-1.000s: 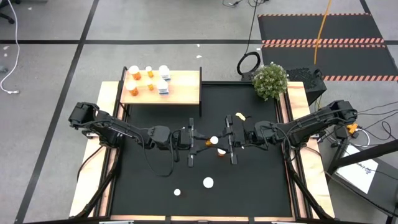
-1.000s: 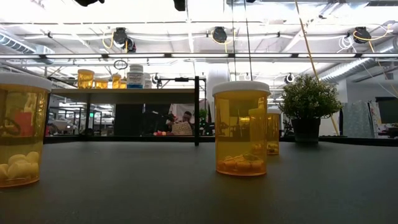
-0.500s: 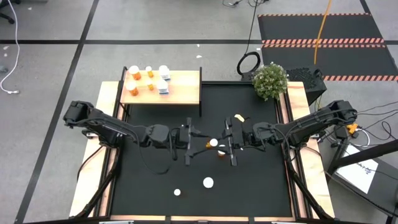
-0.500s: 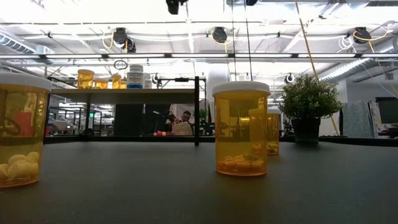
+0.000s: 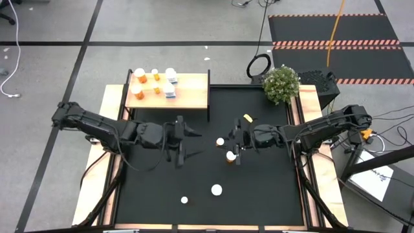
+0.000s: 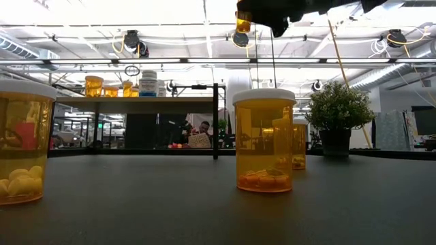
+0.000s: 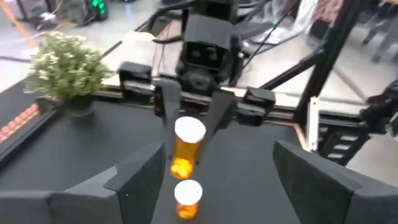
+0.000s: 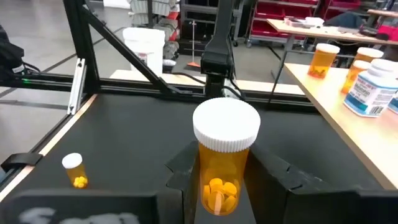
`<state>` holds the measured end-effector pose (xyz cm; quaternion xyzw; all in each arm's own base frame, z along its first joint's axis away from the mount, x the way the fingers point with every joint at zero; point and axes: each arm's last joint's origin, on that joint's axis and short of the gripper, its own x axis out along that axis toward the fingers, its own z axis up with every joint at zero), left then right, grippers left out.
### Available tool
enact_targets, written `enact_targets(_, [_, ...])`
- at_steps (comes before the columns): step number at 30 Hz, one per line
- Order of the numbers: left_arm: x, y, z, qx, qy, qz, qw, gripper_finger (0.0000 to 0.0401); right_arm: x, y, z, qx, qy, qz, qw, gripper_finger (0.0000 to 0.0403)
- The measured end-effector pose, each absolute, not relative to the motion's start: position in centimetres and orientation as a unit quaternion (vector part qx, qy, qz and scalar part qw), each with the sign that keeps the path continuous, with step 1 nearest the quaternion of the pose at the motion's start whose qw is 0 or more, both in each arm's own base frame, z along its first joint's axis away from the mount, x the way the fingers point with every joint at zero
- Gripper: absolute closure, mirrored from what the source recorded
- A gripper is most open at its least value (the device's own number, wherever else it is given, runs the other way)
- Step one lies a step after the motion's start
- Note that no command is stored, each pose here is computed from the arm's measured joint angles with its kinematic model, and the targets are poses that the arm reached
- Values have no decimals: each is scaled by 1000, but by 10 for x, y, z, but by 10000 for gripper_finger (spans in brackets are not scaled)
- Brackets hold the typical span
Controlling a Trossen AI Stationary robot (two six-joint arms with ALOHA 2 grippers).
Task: Pick and place medicine bottles onto shelf by color
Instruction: Put the small orange pill bottle on the shelf
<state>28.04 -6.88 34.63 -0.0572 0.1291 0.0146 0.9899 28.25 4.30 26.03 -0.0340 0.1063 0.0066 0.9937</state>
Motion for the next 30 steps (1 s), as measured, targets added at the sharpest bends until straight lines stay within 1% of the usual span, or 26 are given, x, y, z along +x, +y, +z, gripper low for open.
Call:
enact_targets(3, [285,-67,359,-41,182,30,982,128,283,40,259,-33,111,2,993,301])
enact_targets(5, [292,-66,371,-29,197,34,979,139,283,38,259,-34,115,-2,993,300])
enact_targets(8, [307,-65,384,-10,235,24,972,146,283,36,256,-37,128,-4,991,300])
enact_targets(13, [339,-62,390,20,318,4,948,133,282,34,255,-39,137,-7,990,300])
enact_targets(19, [373,-54,390,41,417,6,908,119,282,34,254,-48,140,-6,989,300])
enact_targets(24, [395,-54,383,62,459,-6,886,119,282,33,254,-52,143,-7,988,300])
enact_targets(30, [403,-52,377,81,474,-14,877,119,282,31,252,-53,151,-11,987,300])
